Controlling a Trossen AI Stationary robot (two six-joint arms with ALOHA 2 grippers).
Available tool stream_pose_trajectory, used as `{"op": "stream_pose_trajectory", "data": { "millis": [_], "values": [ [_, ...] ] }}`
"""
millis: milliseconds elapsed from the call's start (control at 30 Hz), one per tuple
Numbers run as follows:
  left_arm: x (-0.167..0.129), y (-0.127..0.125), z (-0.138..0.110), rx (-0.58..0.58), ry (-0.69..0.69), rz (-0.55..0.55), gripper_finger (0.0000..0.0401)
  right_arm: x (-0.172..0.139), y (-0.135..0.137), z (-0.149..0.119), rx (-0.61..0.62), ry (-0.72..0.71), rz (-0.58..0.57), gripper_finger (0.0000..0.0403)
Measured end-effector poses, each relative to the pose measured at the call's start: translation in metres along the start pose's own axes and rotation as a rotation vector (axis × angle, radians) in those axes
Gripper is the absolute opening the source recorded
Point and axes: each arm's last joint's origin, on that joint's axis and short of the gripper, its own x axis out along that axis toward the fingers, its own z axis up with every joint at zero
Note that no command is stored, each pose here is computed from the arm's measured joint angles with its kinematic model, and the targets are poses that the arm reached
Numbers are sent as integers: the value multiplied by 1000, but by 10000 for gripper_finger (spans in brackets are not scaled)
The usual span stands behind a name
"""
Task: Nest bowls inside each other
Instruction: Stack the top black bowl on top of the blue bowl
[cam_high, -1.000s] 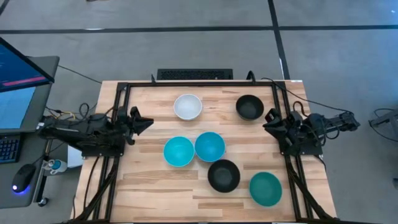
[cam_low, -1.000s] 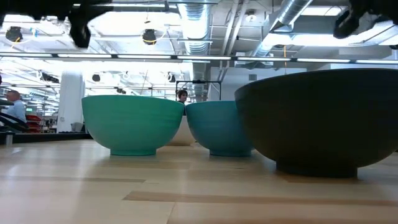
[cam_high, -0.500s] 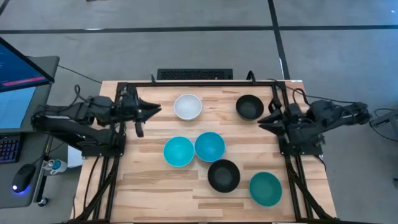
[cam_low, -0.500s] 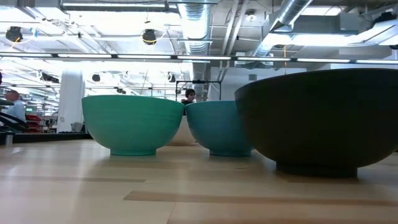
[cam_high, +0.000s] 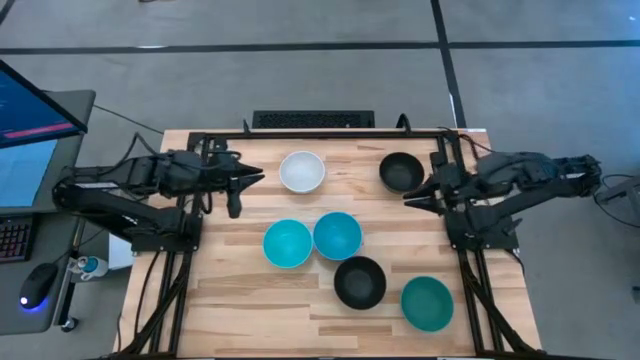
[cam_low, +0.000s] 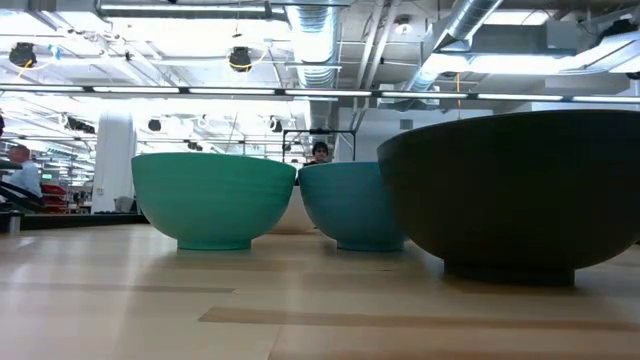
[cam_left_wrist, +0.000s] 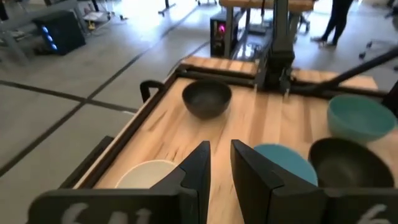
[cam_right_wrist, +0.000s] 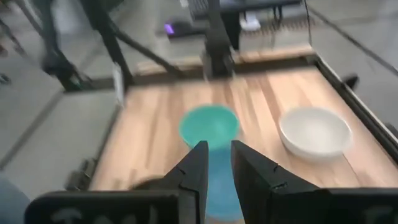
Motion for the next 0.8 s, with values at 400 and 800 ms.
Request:
{"op": "stream_pose_trajectory", "data": {
  "millis": [400,800],
  "values": [
    [28,22,-1,-11,58,79,54,49,-19,-8,23,255,-151,92],
    [68,40,-4,28,109,-3,54,101,-57,-22,145,451,-317,92]
  ]
}}
